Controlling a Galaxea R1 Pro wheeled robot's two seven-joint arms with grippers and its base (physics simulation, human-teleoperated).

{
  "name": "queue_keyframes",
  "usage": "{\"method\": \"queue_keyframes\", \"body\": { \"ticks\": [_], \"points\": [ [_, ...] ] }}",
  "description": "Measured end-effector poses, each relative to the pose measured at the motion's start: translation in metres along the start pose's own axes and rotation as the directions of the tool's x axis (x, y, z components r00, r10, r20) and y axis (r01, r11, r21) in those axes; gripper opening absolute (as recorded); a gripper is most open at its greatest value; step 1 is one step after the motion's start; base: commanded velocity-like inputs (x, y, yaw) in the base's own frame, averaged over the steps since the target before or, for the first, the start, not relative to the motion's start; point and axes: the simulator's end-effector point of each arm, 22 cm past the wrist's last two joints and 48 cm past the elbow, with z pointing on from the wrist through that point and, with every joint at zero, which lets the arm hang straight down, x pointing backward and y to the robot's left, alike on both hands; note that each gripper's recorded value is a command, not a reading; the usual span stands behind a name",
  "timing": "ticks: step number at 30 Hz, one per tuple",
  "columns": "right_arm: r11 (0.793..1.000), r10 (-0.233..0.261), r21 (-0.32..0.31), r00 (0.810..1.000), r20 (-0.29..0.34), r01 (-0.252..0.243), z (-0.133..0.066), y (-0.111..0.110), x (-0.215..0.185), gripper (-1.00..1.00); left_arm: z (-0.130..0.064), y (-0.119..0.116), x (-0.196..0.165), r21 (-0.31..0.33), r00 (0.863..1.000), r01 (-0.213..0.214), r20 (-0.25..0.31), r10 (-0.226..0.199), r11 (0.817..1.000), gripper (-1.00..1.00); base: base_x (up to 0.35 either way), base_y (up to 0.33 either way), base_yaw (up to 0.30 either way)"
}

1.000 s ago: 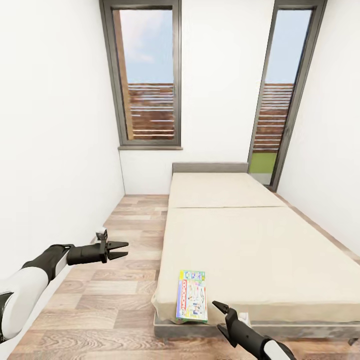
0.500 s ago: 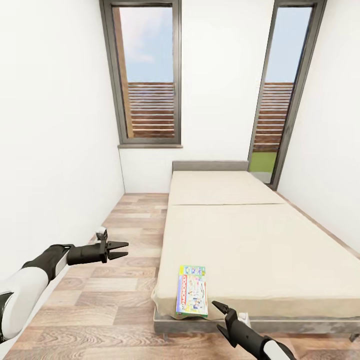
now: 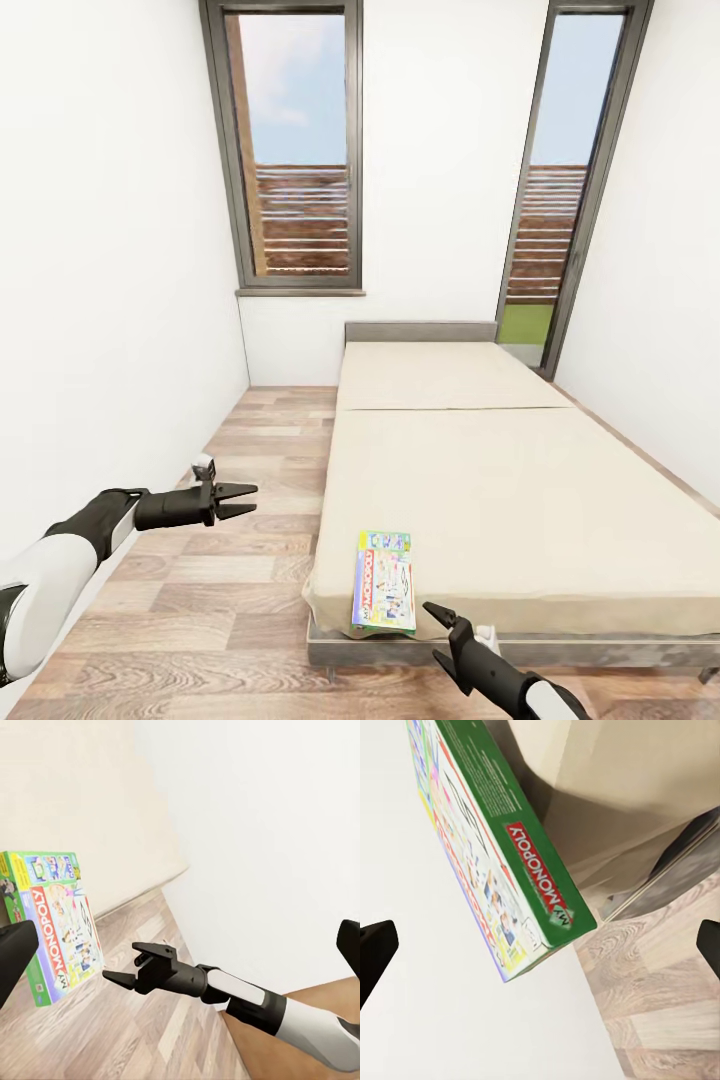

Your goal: Put all the toys in the child's room - the three board games (two on the bed and one on the table), the two jigsaw puzzles on the table, and the tennis ball on the table - inside the toy box on the table in the child's room.

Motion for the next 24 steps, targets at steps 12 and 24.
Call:
{"method": "queue_keyframes", "body": {
  "ticks": [12, 24],
  "points": [
    [1.0, 0.0, 0.0, 1.0, -0.002, 0.0, 0.004, -0.014, 0.002, 1.0, 0.001, 0.012, 0.009, -0.001, 1.0, 0.001, -0.001, -0.001, 1.0, 1.0, 0.0, 0.0, 0.0],
    [1.0, 0.0, -0.002, 1.0, -0.003, 0.0, 0.011, -0.039, 0.005, 1.0, 0.005, 0.032, 0.026, 0.002, 1.0, 0.001, -0.003, -0.001, 1.0, 1.0, 0.0, 0.0, 0.0]
  ]
}}
